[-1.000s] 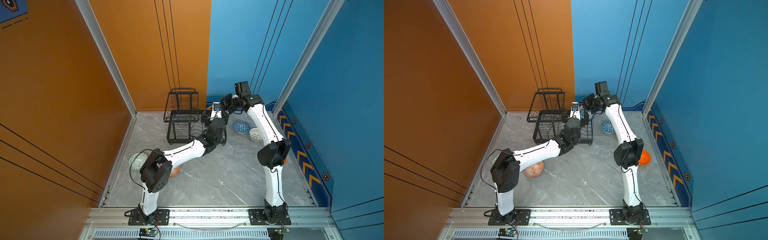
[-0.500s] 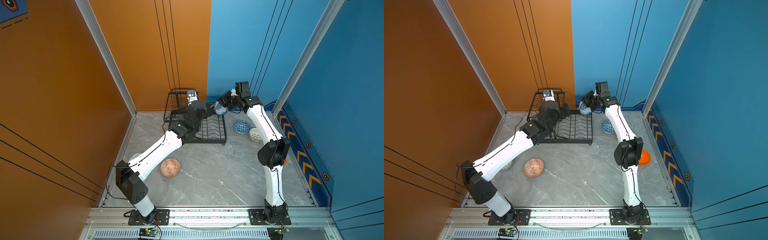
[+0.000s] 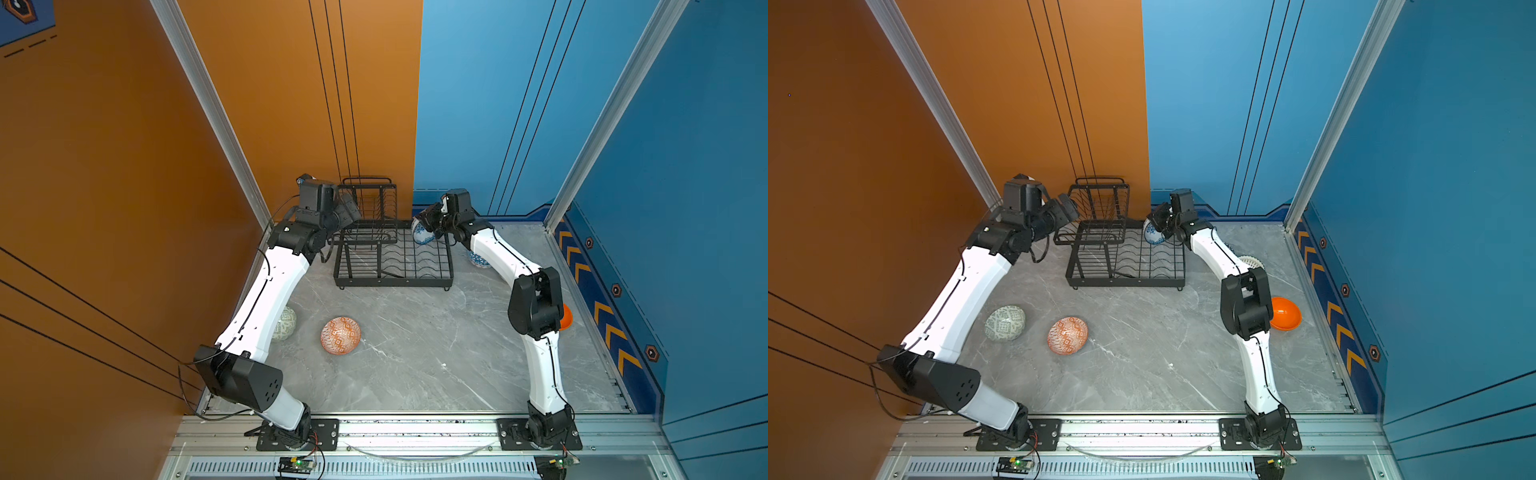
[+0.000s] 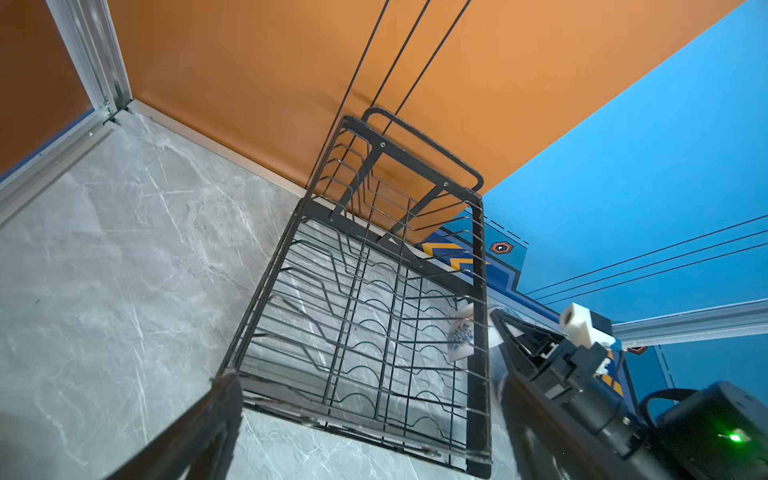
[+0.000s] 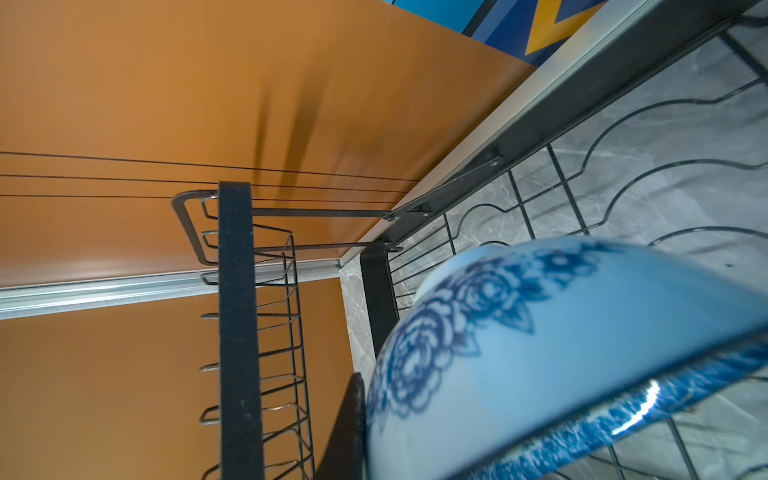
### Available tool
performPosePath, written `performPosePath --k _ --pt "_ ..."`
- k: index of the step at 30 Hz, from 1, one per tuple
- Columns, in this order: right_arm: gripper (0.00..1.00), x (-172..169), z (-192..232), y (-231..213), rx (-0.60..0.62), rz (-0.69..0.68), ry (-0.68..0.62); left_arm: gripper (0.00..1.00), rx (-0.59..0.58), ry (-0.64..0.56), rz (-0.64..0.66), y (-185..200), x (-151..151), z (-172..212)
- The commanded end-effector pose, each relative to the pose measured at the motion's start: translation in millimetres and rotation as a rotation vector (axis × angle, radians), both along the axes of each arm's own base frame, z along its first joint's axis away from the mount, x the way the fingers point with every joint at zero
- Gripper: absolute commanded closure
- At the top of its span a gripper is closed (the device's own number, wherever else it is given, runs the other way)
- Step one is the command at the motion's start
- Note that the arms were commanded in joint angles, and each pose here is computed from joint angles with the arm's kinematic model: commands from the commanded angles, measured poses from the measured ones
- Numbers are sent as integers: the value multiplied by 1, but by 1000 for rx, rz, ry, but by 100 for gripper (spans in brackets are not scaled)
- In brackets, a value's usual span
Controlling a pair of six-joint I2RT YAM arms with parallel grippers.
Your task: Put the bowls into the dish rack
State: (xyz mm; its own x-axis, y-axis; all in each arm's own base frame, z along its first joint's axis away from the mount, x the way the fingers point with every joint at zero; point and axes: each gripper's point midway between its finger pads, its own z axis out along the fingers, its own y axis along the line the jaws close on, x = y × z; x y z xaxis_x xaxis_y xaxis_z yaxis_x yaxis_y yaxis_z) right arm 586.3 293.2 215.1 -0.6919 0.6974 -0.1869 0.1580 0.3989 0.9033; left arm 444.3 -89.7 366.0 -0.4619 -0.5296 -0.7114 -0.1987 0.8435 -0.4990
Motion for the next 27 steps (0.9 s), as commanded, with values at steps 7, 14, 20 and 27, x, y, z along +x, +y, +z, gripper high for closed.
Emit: performPosePath --k 7,14,20,27 --pt "100 10 51 11 75 -182 -279 2 -116 85 -3 9 -15 -22" --pt "100 19 44 25 83 -274 -319 2 -122 90 21 20 -26 -25" --pt "100 31 30 27 126 -351 -329 2 -145 89 31 25 -24 -24" --pt "100 44 14 44 177 -353 -339 2 -153 95 17 23 -19 -24"
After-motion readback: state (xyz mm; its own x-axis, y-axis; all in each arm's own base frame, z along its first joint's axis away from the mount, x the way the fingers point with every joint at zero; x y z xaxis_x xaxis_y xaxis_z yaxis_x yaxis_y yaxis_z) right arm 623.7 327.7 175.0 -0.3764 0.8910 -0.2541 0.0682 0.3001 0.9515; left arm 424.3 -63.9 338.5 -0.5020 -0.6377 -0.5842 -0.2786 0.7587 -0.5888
